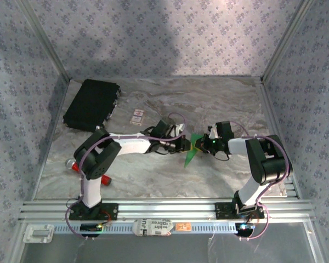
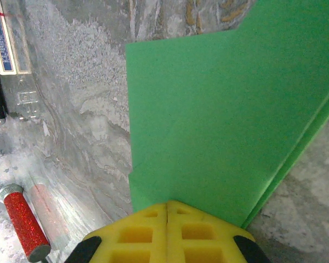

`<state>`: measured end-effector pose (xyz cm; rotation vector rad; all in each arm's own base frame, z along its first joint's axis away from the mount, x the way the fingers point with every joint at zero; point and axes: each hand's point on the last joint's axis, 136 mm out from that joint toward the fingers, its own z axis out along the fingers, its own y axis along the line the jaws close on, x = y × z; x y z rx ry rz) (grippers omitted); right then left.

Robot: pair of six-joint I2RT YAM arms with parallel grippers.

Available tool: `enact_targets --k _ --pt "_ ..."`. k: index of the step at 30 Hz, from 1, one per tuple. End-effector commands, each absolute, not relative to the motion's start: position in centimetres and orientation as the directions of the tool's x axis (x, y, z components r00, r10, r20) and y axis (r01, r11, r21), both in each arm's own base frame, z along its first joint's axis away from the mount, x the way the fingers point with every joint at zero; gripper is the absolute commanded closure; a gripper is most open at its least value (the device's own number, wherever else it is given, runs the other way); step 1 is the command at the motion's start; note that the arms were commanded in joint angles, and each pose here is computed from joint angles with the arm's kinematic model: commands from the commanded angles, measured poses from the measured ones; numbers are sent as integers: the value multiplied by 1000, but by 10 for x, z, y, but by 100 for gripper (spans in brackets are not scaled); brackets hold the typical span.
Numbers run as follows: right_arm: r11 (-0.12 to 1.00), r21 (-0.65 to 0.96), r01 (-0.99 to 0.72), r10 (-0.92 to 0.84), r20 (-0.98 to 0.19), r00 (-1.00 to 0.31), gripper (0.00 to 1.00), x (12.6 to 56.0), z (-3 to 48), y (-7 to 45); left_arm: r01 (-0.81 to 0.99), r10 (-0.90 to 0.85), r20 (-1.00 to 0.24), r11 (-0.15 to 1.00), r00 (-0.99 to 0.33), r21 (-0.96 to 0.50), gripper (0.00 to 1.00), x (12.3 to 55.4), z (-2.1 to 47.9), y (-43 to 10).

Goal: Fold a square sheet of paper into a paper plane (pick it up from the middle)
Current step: Fold the wing for the fifth time at the center of the table.

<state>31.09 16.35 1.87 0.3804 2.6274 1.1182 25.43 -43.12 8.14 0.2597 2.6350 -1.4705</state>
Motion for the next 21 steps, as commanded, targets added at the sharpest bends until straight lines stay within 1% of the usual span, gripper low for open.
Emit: enact_targets --k 1,7,12,14,17,21 --pt "729 648 222 365 -93 -926 95 301 -7 146 174 127 -127 503 -984 -847 96 248 66 -442" --pt "722 658 215 367 -100 -925 95 303 -2 148 172 147 -107 562 -983 -809 95 246 41 -446" --pt "714 671 203 363 -106 -926 95 306 4 149 172 164 -81 676 -983 -717 96 233 8 -431" --pt "712 677 187 357 -119 -927 95 309 9 150 161 164 -63 705 -984 -690 97 226 -3 -424" --pt "715 679 167 354 -145 -924 94 318 22 147 139 154 -38 725 -987 -674 98 217 -15 -416" --pt "686 714 140 371 -178 -911 94 331 43 143 115 137 -18 749 -990 -653 99 212 -26 -407"
